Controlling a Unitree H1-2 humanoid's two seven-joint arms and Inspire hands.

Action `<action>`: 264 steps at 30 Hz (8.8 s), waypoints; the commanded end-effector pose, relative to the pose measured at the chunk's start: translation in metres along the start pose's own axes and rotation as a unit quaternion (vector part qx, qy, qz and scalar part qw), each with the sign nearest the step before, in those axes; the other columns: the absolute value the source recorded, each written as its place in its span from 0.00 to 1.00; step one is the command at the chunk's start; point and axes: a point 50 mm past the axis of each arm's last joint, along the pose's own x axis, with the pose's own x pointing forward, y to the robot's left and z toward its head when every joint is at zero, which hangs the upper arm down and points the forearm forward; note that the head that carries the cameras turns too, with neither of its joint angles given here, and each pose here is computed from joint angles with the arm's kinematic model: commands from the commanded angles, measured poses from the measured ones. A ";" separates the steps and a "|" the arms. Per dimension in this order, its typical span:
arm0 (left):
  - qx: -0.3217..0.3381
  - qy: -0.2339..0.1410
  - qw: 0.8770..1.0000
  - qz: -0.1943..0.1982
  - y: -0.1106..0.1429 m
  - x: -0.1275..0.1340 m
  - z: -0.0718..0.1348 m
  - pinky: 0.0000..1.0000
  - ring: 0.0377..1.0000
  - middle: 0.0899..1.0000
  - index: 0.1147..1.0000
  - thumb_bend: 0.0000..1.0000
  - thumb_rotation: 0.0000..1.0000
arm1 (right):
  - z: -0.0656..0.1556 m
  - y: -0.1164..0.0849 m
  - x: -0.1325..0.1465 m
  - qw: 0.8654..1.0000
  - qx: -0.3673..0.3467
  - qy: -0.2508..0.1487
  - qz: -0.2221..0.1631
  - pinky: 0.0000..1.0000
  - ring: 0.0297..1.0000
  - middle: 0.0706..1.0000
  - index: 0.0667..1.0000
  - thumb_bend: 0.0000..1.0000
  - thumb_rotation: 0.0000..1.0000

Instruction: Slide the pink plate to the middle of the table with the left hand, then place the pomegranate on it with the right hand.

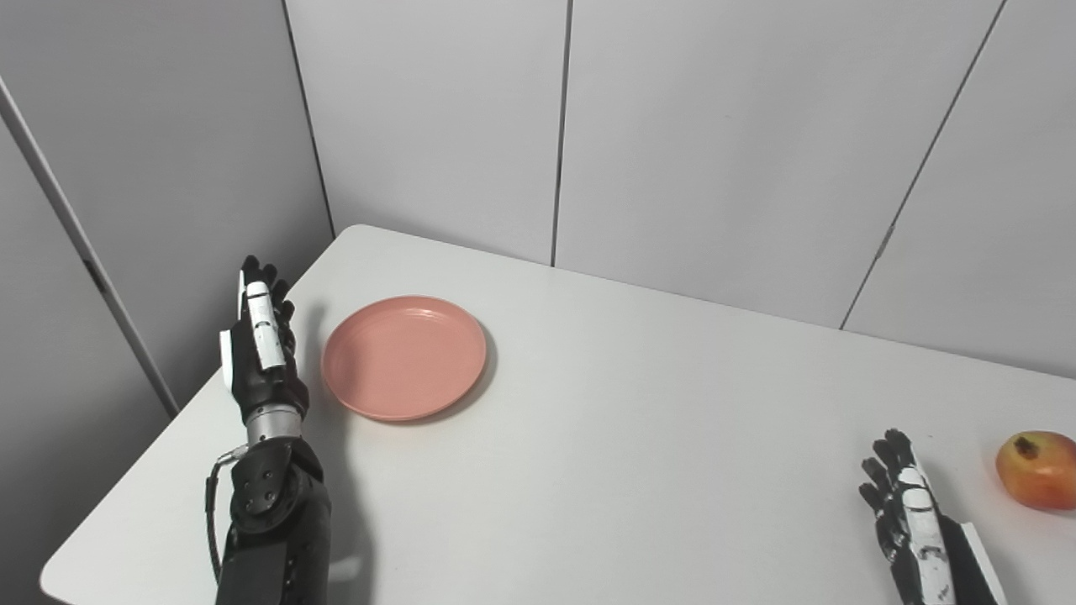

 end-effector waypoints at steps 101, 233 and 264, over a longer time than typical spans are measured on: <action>-0.016 0.175 0.960 -0.219 -0.136 -0.056 -0.079 0.92 0.92 0.92 0.91 0.39 1.00 | 0.014 0.004 0.006 0.999 -0.009 -0.036 0.007 1.00 0.98 1.00 0.99 0.14 1.00; -0.065 0.233 0.903 -0.355 -0.134 -0.108 -0.089 0.96 0.94 0.95 0.95 0.34 1.00 | 0.130 -0.053 0.016 0.880 -0.395 -0.160 -0.210 0.82 0.86 0.87 0.88 0.70 0.78; -0.079 0.237 0.897 -0.364 -0.128 -0.099 -0.088 1.00 0.97 0.97 0.97 0.35 1.00 | 0.107 -0.116 0.041 0.831 -0.508 -0.021 -0.225 0.71 0.87 0.96 0.97 0.95 0.44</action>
